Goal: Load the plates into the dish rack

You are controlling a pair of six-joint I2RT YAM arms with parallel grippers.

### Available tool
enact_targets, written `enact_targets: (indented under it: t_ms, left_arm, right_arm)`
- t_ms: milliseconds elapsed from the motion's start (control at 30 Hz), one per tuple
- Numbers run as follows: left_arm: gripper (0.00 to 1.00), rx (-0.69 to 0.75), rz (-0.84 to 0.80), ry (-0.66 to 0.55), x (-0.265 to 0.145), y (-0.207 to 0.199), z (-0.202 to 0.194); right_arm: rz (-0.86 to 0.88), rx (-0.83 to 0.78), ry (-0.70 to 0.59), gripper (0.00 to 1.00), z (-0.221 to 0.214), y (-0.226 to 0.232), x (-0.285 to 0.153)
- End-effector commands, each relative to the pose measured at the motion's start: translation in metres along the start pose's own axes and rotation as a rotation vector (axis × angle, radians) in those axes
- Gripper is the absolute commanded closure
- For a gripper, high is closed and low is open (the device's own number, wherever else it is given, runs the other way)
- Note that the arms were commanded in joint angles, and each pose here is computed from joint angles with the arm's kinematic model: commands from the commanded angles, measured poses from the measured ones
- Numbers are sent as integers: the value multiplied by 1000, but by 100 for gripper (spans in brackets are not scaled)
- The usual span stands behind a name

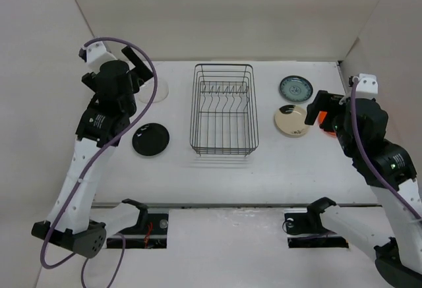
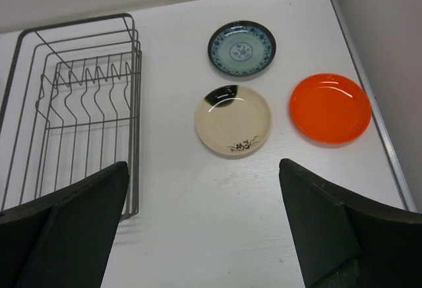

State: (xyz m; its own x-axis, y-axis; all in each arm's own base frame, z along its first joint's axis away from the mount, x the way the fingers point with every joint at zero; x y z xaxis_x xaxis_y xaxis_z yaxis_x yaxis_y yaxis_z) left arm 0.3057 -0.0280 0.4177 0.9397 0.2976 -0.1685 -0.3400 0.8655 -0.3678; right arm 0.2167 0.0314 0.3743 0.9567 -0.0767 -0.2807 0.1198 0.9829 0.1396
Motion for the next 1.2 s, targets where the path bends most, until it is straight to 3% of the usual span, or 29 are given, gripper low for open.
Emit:
enact_targets:
  t_ms: [0, 367, 500, 633, 700, 867, 1133, 1167]
  left_arm:
    - [0, -6, 7, -20, 1, -3, 8]
    - [0, 12, 26, -4, 8, -4, 2]
    - [0, 34, 32, 26, 18, -8, -10]
    - [0, 72, -62, 103, 34, -27, -40]
    - [0, 77, -85, 127, 38, -32, -49]
    - [0, 102, -136, 191, 47, -44, -68]
    - [0, 91, -182, 199, 43, -50, -69]
    - [0, 95, -186, 211, 43, -50, -73]
  right_arm:
    - [-18, -10, -7, 0, 3, -1, -1]
    - [-6, 21, 4, 0, -2, 5, 16]
    - [86, 31, 149, 0, -26, 26, 77]
    - [118, 85, 114, 0, -17, 21, 130]
    - [127, 128, 84, 0, -7, 1, 155]
    - [159, 187, 174, 6, -35, -41, 248]
    - [81, 265, 292, 9, -72, -95, 338]
    - [82, 269, 279, 10, -62, -99, 337]
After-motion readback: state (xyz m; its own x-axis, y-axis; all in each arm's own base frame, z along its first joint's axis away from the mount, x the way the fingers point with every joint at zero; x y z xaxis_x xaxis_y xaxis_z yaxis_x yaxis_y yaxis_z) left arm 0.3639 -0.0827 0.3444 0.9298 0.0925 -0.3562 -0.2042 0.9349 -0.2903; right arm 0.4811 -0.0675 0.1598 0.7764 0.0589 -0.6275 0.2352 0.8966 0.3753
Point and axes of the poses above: each gripper's point midway between its finger pads, its own x axis out along the fingers, its own y axis along the line the jaws close on, z = x × y, the point moved 2 cm from there along -x, back along the fingers, and after that the axes turned 1 degree about x, right-handed, at the moved point
